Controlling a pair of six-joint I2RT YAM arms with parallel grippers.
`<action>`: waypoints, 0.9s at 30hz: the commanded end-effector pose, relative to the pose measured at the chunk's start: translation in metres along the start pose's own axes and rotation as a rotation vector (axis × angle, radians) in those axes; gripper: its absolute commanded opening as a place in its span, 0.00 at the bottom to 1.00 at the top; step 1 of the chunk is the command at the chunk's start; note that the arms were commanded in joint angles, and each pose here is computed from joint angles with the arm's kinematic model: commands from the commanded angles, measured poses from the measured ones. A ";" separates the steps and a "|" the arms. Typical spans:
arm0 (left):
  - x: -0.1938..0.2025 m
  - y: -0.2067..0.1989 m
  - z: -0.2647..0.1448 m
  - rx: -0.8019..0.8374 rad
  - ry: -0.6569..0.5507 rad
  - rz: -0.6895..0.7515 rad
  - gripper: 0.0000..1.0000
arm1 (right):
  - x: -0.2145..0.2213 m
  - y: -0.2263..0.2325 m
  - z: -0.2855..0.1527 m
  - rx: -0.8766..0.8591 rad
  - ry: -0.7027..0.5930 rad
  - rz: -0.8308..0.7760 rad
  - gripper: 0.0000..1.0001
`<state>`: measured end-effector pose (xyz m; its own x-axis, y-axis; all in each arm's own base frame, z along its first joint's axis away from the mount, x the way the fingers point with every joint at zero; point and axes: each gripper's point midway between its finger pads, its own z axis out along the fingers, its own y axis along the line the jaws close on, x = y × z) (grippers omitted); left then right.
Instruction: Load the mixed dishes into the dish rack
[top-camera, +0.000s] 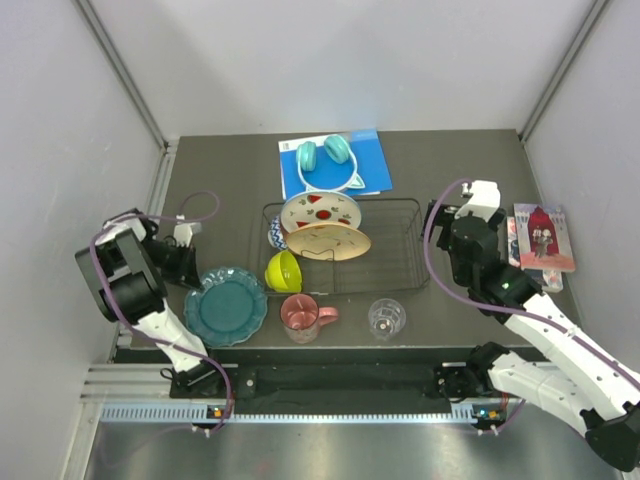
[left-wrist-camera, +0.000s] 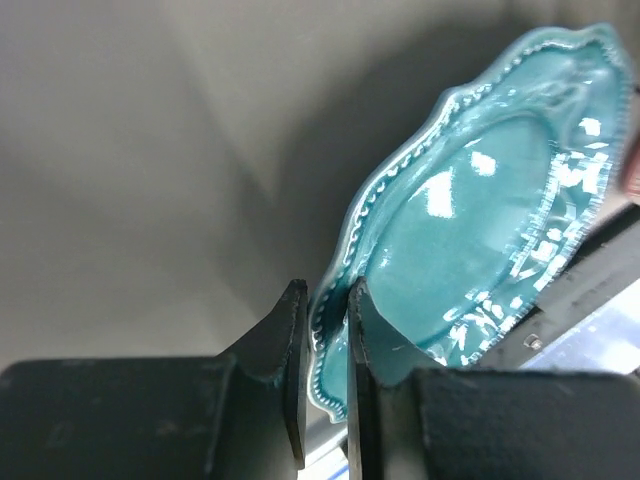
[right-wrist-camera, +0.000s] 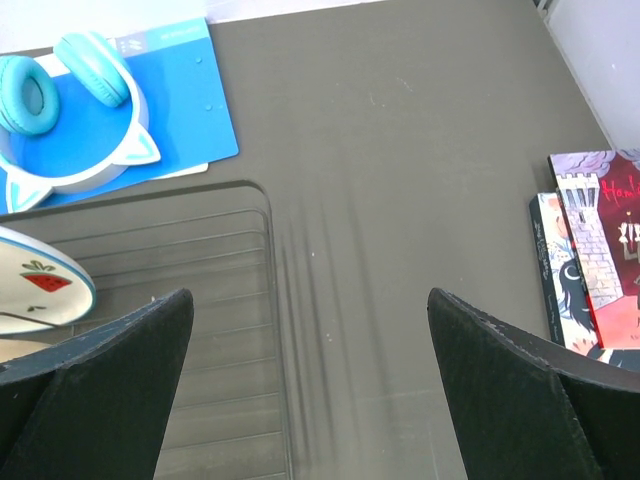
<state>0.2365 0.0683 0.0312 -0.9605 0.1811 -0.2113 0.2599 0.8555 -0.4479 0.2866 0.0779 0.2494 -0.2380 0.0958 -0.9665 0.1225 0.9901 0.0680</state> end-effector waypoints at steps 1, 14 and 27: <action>-0.047 0.007 -0.045 -0.127 -0.138 0.115 0.00 | -0.010 0.000 0.002 -0.005 -0.041 0.028 1.00; -0.085 -0.051 -0.160 -0.347 -0.389 0.312 0.00 | -0.010 0.002 0.000 -0.031 -0.053 0.051 1.00; -0.092 -0.116 -0.218 -0.476 -0.484 0.497 0.00 | -0.012 0.002 -0.002 -0.037 -0.063 0.072 1.00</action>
<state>0.2796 0.0759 0.2507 -0.6709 0.4000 -0.6244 0.4350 0.8942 0.1055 0.2857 0.0809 0.2501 -0.2148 0.1186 -0.9694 0.0993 0.9901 0.0991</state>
